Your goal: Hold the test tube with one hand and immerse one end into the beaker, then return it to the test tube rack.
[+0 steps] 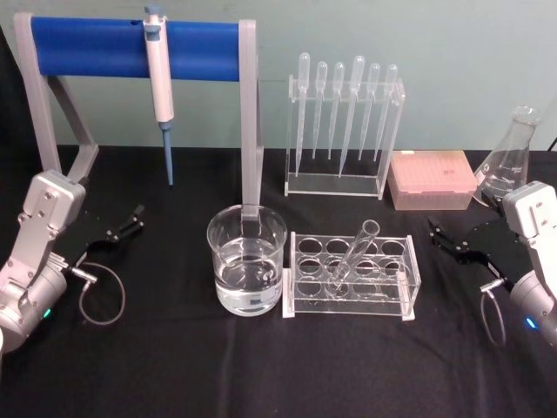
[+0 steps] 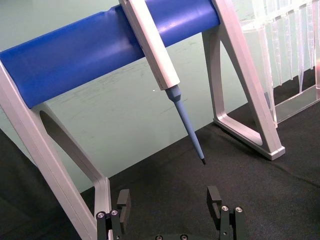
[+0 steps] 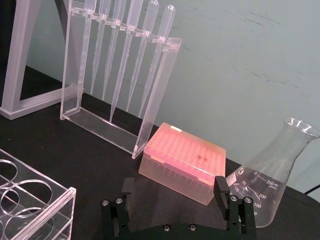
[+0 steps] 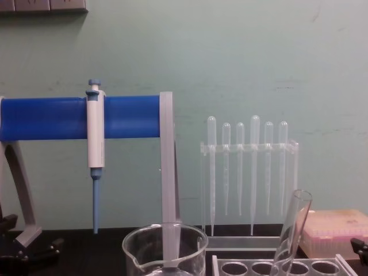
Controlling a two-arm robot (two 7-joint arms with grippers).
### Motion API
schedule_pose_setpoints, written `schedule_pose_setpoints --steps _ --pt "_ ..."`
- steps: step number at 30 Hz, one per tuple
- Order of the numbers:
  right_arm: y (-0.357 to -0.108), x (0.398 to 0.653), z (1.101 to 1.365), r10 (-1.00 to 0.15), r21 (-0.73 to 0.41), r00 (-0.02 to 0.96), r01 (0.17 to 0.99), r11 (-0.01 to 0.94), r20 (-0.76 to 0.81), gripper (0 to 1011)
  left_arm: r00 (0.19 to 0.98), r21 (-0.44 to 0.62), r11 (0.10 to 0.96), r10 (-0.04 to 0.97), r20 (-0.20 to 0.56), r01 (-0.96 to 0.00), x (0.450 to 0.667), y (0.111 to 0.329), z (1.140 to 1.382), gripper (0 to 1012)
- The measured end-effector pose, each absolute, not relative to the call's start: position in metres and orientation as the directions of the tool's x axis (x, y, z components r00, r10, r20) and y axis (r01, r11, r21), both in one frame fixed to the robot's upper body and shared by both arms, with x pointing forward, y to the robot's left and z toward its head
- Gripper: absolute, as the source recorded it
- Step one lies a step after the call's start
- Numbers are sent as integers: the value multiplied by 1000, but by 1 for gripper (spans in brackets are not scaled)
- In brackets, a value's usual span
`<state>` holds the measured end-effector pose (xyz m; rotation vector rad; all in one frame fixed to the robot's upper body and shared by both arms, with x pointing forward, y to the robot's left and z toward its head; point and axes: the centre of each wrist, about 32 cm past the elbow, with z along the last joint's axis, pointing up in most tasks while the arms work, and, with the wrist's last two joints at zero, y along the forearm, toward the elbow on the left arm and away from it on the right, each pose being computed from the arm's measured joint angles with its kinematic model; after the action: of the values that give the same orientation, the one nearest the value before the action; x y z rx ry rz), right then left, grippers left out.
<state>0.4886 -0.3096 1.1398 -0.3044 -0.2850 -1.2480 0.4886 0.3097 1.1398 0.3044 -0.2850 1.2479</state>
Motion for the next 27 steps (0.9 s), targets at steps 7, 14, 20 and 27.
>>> schedule_pose_setpoints --steps 7,14,20,27 --pt "-310 489 1140 -880 -70 292 955 287 374 1003 292 70 287 880 374 -955 489 310 1140 1000" --pt "-310 489 1140 -880 -70 292 955 287 374 1003 292 70 287 880 374 -955 489 310 1140 1000" --pt "-310 489 1140 -880 -70 292 955 287 374 1003 292 70 287 880 374 -955 489 310 1140 1000" --pt "-310 489 1140 -880 -70 292 955 287 374 1003 292 70 287 880 374 -955 489 310 1140 1000"
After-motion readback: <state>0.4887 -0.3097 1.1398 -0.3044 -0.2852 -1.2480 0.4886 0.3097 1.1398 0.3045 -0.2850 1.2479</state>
